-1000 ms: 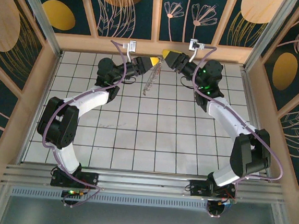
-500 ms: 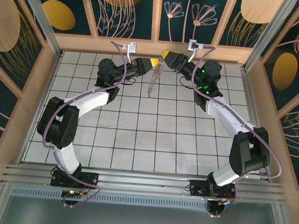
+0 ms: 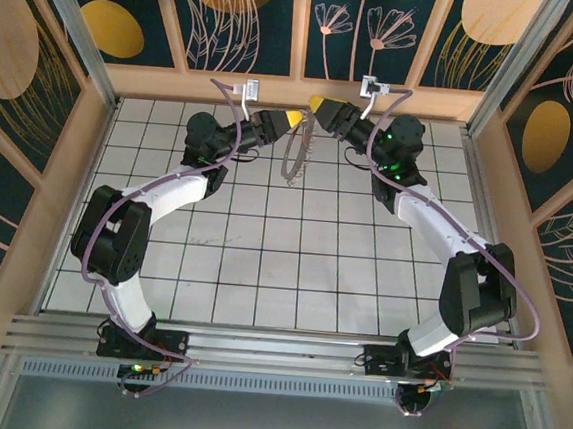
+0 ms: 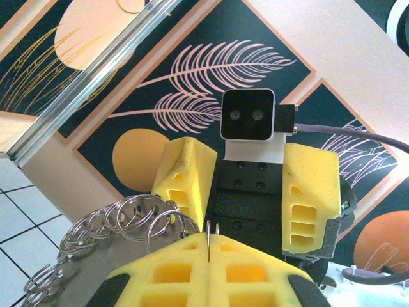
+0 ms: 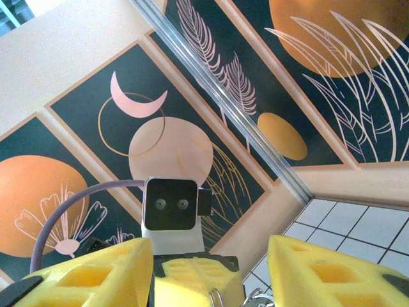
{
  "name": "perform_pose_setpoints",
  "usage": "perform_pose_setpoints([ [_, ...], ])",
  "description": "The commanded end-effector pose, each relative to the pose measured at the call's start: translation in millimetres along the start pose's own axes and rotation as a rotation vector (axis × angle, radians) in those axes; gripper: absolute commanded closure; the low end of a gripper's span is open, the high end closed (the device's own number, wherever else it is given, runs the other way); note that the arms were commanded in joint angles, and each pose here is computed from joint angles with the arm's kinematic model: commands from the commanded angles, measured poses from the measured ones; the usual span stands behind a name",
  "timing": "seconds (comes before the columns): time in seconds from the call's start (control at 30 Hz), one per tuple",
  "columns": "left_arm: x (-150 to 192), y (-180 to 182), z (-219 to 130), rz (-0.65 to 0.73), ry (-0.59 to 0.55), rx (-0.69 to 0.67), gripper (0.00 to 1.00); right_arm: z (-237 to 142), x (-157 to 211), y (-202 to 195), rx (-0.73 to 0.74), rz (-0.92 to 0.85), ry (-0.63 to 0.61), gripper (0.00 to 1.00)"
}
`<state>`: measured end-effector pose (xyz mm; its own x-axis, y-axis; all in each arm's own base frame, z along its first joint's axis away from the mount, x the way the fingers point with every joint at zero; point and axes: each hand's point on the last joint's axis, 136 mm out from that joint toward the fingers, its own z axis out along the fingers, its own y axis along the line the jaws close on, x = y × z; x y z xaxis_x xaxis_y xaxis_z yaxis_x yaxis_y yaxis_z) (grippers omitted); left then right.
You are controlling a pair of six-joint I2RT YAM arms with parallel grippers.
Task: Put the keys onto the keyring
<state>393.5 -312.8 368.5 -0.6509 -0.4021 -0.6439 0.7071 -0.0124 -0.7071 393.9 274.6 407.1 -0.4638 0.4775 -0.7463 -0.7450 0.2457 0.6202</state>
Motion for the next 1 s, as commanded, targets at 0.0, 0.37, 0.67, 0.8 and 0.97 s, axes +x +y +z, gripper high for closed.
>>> perform_pose_setpoints([
  [0.0, -11, -16, -3, 0.055, -0.033, 0.047, 1.00, 1, 0, 7, -0.039, -0.043, 0.007, 0.49],
  [0.37, -12, -16, -4, 0.045, -0.040, 0.055, 1.00, -1, 4, 2, -0.043, -0.035, 0.005, 0.50],
  [0.67, -11, -14, -6, 0.015, -0.053, 0.063, 1.00, -9, 6, 5, -0.067, -0.013, -0.030, 0.52],
  [0.8, -12, -15, -6, 0.011, -0.047, 0.072, 1.00, -9, 7, 7, -0.089, -0.014, -0.027, 0.56],
  [0.97, -12, -14, -7, 0.010, -0.056, 0.066, 1.00, -9, 7, 11, -0.125, 0.008, -0.037, 0.63],
])
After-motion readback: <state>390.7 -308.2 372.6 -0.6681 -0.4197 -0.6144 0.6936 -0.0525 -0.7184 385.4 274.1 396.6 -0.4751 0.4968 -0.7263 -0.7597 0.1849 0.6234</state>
